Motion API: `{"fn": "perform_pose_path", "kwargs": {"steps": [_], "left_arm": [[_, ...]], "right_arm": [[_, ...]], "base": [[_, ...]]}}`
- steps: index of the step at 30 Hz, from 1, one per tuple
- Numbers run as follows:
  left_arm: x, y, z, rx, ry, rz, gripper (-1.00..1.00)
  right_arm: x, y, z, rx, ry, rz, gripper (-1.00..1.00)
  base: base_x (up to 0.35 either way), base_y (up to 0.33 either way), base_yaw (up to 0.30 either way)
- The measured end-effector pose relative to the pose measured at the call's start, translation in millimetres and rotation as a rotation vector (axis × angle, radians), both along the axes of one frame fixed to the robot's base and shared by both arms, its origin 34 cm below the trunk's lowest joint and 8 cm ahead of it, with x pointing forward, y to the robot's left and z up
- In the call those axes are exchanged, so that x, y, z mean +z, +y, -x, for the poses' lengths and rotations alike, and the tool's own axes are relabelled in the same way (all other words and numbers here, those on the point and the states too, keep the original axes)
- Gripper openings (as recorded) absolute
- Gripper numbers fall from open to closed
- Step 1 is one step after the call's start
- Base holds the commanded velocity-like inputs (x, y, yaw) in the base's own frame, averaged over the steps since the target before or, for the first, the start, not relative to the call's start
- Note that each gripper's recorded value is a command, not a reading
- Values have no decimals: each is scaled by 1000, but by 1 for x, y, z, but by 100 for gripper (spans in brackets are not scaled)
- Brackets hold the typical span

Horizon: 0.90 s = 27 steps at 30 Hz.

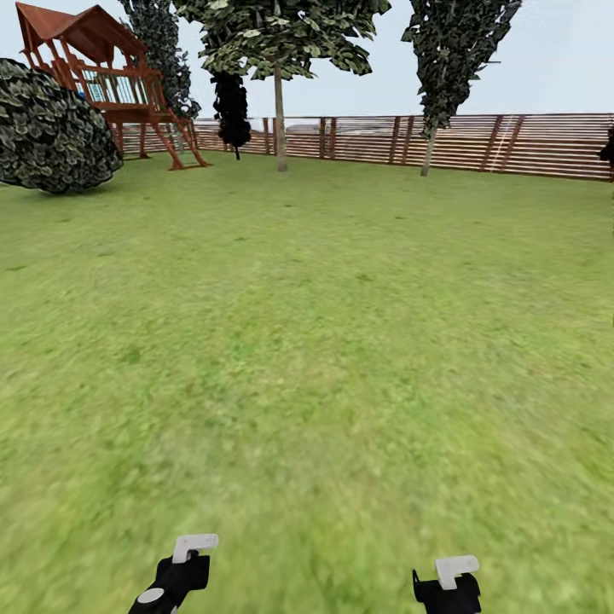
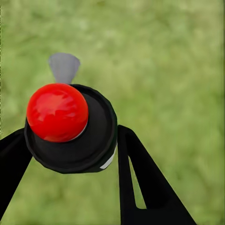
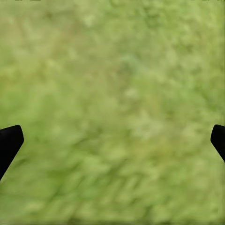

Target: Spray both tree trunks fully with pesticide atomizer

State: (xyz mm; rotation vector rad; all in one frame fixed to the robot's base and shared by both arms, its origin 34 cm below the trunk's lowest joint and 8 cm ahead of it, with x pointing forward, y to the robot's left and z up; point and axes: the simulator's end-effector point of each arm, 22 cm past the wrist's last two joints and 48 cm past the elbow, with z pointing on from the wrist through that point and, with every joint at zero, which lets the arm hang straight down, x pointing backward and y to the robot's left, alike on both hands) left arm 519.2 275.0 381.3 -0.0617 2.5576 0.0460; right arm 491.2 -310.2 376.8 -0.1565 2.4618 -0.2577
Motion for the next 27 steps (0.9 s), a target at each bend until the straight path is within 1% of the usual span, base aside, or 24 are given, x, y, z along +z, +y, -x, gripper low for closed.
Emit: {"fn": "perform_pose_path", "kwargs": {"steps": [13, 15, 17, 18, 20, 21, 22, 23, 27], "left_arm": [[8, 4, -7, 4, -22, -4, -100], [15, 0, -17, -9, -47, -5, -100], [27, 4, -34, -8, -90, -16, -100], [33, 8, -41, -2, -112, -21, -100], [40, 13, -48, 14, -131, -24, -100], [42, 16, -50, 55, -144, -3, -100], [43, 16, -51, 97, -153, 28, -100], [43, 15, -50, 107, -154, 39, -100], [45, 16, -51, 110, -158, 39, -100]], "right_arm": [[7, 0, -5, 1, -18, 0, 100], [8, 0, -6, 1, -20, 0, 100], [9, 0, -6, 1, -23, 0, 100], [9, 0, -7, 1, -25, 1, 100], [11, 0, -8, 1, -28, 1, 100], [11, 0, -8, 1, -29, 1, 100], [12, 0, -8, 1, -30, 0, 100], [12, 0, -8, 1, -31, 0, 100], [14, 0, -10, 1, -36, 0, 100]], "base": [[0, 0, 0], [0, 0, 0], [0, 0, 0], [0, 0, 0], [0, 0, 0], [0, 0, 0], [25, 6, 0], [128, 72, 0], [240, 166, 0]]}}
